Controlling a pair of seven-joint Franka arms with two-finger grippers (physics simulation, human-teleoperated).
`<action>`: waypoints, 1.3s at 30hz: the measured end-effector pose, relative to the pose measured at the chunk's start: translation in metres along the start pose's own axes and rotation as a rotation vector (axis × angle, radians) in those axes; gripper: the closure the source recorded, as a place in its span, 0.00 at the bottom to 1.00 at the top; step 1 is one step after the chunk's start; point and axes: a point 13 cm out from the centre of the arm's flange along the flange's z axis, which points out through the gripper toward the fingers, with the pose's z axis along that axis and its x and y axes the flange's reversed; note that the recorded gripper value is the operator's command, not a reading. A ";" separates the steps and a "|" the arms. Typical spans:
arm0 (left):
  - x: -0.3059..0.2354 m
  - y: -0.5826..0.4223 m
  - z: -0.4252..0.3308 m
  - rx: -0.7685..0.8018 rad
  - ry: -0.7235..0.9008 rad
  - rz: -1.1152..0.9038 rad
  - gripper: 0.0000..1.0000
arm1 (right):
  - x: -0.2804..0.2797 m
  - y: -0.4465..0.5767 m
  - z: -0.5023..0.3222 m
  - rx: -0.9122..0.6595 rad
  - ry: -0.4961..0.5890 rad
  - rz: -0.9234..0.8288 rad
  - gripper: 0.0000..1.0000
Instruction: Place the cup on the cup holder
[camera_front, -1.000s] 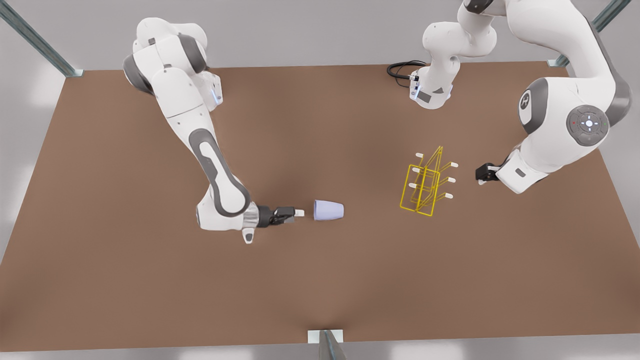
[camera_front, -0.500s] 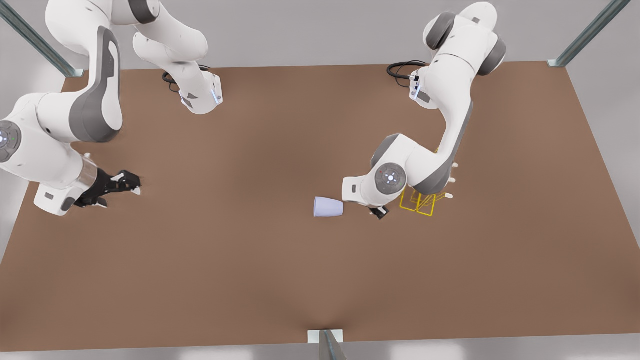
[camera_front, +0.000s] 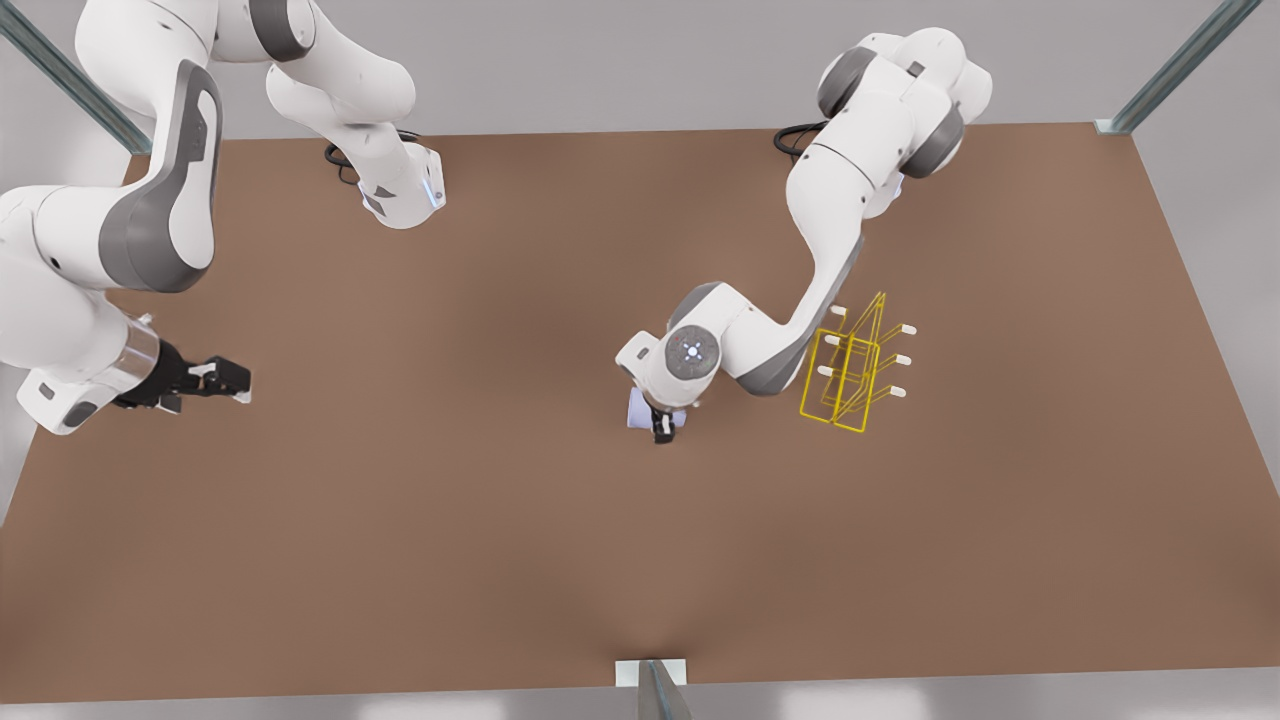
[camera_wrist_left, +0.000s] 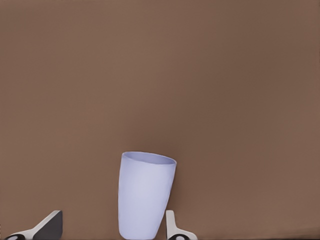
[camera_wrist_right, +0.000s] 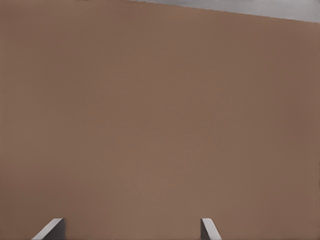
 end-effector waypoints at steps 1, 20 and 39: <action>0.002 -0.002 0.004 0.001 0.010 0.029 0.00 | -0.002 -0.001 0.000 0.002 -0.007 0.009 0.00; 0.026 -0.014 0.080 0.067 0.070 0.300 0.00 | -0.026 -0.016 0.003 0.012 -0.074 0.112 0.00; 0.023 -0.021 0.131 0.099 -0.001 0.249 0.00 | -0.025 -0.023 -0.001 0.000 -0.085 0.163 0.00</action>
